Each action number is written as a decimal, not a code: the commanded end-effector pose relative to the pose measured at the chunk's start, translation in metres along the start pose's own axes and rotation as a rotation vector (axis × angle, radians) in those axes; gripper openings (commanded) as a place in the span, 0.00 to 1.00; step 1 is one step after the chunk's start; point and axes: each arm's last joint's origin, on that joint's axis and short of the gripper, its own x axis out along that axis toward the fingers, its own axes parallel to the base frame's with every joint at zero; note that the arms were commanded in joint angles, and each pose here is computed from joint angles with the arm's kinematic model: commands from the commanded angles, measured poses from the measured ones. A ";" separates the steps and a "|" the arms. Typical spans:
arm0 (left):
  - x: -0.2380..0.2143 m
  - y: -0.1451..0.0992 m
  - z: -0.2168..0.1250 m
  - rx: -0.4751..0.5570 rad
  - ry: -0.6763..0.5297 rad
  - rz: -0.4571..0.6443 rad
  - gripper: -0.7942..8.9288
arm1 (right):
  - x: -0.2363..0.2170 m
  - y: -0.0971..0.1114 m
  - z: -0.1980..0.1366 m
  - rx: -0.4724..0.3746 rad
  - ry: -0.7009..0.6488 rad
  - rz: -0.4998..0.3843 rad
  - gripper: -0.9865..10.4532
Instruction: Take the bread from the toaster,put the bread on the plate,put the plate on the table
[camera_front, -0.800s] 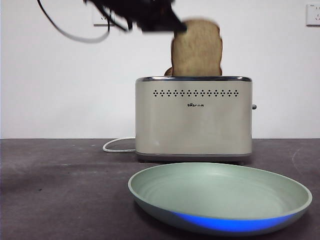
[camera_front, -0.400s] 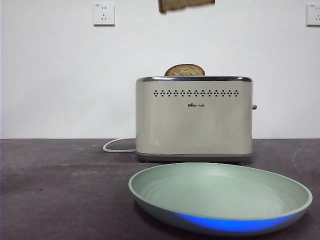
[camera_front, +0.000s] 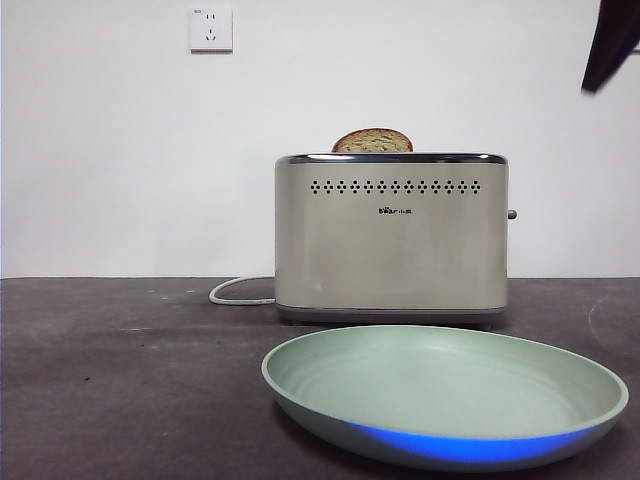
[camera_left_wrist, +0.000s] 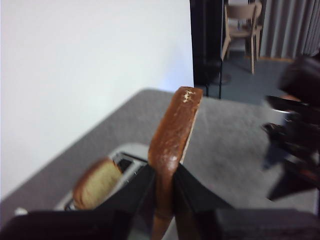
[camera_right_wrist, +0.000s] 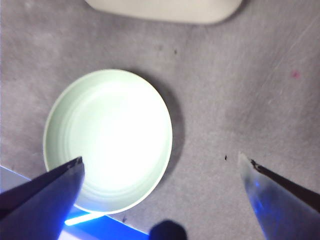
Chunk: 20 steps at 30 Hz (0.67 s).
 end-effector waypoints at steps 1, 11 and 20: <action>-0.012 -0.007 0.001 0.007 0.013 -0.011 0.08 | 0.015 -0.005 0.006 0.023 0.054 0.003 0.58; -0.048 -0.031 -0.010 -0.035 0.170 -0.039 0.08 | 0.075 -0.022 0.022 0.060 0.204 0.016 0.53; -0.070 -0.054 -0.032 -0.065 0.260 -0.105 0.08 | 0.125 -0.013 0.024 0.014 0.324 0.051 0.52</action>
